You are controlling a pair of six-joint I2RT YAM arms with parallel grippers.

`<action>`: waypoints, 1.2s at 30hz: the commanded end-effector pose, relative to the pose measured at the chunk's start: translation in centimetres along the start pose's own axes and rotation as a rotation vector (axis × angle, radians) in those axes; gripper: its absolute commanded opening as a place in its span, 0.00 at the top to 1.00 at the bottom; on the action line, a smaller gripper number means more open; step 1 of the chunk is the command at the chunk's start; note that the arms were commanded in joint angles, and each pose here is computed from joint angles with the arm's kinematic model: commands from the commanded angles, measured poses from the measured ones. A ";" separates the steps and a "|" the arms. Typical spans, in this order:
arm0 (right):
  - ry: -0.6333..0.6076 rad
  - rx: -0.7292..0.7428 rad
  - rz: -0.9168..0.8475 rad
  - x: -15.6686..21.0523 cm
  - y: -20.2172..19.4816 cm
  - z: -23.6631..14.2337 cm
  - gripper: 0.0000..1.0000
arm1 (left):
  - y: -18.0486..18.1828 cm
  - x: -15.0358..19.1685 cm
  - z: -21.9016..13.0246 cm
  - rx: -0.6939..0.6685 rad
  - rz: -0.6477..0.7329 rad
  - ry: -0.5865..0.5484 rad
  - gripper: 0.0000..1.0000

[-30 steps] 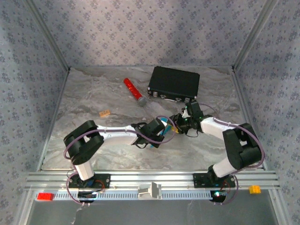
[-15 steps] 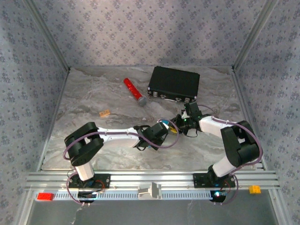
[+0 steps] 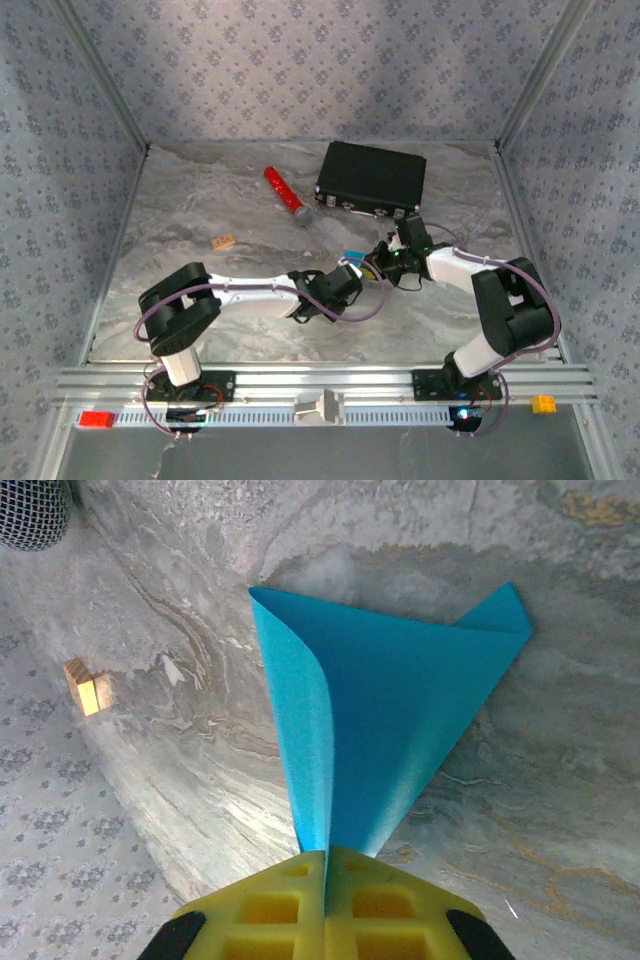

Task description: Fold a paper plane with a square sheet of paper (pick it up from the middle)

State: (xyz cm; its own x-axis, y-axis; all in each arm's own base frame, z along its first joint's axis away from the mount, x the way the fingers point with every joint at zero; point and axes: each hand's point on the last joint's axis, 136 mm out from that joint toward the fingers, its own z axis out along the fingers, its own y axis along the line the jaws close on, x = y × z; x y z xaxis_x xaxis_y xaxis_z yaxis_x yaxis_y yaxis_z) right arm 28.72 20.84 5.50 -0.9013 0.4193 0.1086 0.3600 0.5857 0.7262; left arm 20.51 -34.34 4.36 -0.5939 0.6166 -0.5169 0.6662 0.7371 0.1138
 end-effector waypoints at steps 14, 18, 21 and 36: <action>-0.001 -0.086 0.033 -0.2 1.3 -0.5 1.00 | -0.9 0.2 0.4 -0.029 0.058 0.009 0.68; -0.001 -0.085 0.035 -0.2 1.2 -0.5 1.00 | -0.7 0.3 0.6 -0.043 0.055 0.011 0.70; -0.001 -0.086 0.037 -0.2 1.2 -0.5 1.00 | -0.5 0.3 0.5 -0.055 0.053 0.010 0.75; -0.003 -0.087 0.033 -0.2 1.2 -0.7 1.00 | 0.2 0.2 0.3 -0.099 0.051 -0.006 0.74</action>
State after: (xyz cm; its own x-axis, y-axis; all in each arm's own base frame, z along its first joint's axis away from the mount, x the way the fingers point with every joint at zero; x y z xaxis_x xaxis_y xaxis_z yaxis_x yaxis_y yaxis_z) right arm 29.45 21.11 6.20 -0.8885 0.4410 0.1269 0.3693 0.5230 0.7682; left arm 20.55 -34.09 3.73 -0.5636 0.6482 -0.5121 0.6565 0.7277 0.1987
